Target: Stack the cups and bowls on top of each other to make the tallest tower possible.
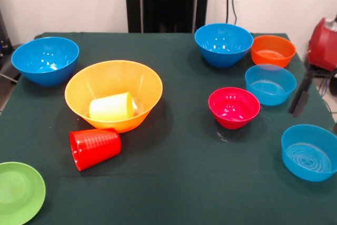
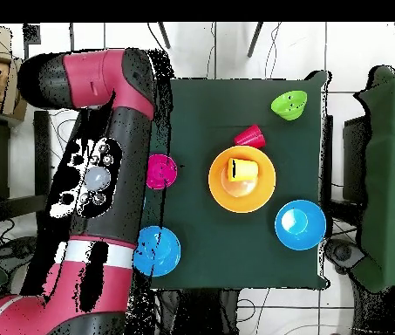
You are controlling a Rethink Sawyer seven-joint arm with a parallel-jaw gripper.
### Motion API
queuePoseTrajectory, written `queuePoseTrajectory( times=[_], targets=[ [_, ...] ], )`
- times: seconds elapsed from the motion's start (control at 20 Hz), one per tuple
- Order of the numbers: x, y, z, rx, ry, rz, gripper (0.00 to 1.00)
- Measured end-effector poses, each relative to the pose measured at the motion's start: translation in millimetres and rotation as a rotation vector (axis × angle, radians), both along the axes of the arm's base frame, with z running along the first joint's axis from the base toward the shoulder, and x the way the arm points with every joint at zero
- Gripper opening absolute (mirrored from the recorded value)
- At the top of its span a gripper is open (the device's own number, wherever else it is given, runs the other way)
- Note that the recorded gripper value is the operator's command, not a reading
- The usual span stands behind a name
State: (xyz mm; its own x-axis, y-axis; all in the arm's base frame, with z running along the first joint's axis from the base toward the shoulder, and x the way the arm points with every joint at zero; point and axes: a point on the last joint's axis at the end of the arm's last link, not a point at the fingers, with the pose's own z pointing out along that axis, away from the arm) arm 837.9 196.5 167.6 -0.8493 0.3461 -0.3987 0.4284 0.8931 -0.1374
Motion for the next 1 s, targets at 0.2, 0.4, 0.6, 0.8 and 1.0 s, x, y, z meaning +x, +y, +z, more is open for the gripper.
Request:
queuePoseTrajectory(
  times=[0.2, 0.4, 0.6, 0.8, 1.0],
  targets=[
    [0.0, 6.1, 11.3, 0.008, -0.012, 0.003, 1.0],
    [-3.7, 4.6, 21.5, 0.046, -0.019, -0.018, 1.0],
    [-7.7, -1.9, 23.4, 0.062, -0.029, -0.032, 1.0],
    [-14.7, -12.9, 19.4, 0.068, -0.048, -0.046, 1.0],
    [-21.5, -22.8, 13.0, 0.07, -0.079, -0.051, 1.0]
  ],
)
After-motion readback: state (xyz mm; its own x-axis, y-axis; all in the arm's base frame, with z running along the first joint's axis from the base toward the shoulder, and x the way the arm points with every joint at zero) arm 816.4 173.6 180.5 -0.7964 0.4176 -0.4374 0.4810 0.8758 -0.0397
